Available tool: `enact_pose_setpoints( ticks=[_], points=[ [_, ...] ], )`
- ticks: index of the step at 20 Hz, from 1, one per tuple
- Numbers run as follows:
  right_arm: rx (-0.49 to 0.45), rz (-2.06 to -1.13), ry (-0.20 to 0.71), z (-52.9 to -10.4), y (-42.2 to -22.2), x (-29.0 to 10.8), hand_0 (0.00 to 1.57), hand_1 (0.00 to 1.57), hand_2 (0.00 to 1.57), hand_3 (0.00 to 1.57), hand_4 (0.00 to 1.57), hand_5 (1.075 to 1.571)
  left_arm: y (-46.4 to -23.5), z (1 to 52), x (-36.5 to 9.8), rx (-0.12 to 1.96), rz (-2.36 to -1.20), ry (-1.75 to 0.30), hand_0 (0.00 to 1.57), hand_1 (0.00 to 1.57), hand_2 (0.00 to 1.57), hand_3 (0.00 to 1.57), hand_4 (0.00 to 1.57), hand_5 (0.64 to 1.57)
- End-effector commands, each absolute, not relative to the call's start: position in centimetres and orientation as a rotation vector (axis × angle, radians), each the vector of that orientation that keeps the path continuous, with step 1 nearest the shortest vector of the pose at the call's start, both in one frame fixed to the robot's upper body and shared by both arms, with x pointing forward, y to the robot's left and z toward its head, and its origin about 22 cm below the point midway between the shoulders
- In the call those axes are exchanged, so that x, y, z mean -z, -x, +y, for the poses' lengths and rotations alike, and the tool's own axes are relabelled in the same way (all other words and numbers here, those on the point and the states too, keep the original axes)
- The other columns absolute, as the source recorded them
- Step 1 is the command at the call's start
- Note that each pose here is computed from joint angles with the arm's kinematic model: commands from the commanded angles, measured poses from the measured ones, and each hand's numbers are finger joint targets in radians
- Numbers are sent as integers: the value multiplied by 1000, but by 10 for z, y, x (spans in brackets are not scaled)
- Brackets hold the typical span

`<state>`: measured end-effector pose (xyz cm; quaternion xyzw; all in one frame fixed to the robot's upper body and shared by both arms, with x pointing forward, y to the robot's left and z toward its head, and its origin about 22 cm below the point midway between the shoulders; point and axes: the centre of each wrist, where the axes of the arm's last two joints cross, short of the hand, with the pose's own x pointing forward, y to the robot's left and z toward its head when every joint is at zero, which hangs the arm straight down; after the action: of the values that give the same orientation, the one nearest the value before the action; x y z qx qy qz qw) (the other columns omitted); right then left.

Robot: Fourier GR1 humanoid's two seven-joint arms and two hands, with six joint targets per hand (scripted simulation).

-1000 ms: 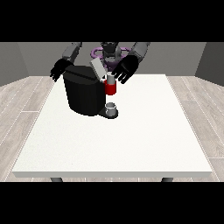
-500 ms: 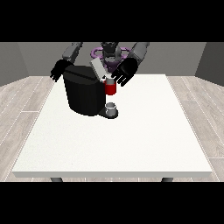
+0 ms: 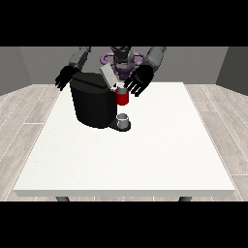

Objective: Insert the coffee pod into the coffee machine and close the lid

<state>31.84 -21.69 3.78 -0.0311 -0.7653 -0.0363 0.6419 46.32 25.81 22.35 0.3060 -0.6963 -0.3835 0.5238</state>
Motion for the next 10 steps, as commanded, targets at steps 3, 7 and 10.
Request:
enact_pose_setpoints(
  ticks=[3,7,10],
  points=[
    [60,-1764,49,-220,-321,-47,0,0,0,0,415,1571,-463,267,-237,926,-1695,-777,1050,1050,1119,962,364,1571],
    [79,-1762,98,-227,-324,-38,0,0,0,0,447,1571,-464,254,-238,958,-1686,-759,1018,1018,1086,904,369,1571],
    [109,-1746,100,-221,-324,-38,0,0,0,0,419,1571,-462,252,-211,1091,-1643,-700,0,0,378,112,0,1571]
  ],
)
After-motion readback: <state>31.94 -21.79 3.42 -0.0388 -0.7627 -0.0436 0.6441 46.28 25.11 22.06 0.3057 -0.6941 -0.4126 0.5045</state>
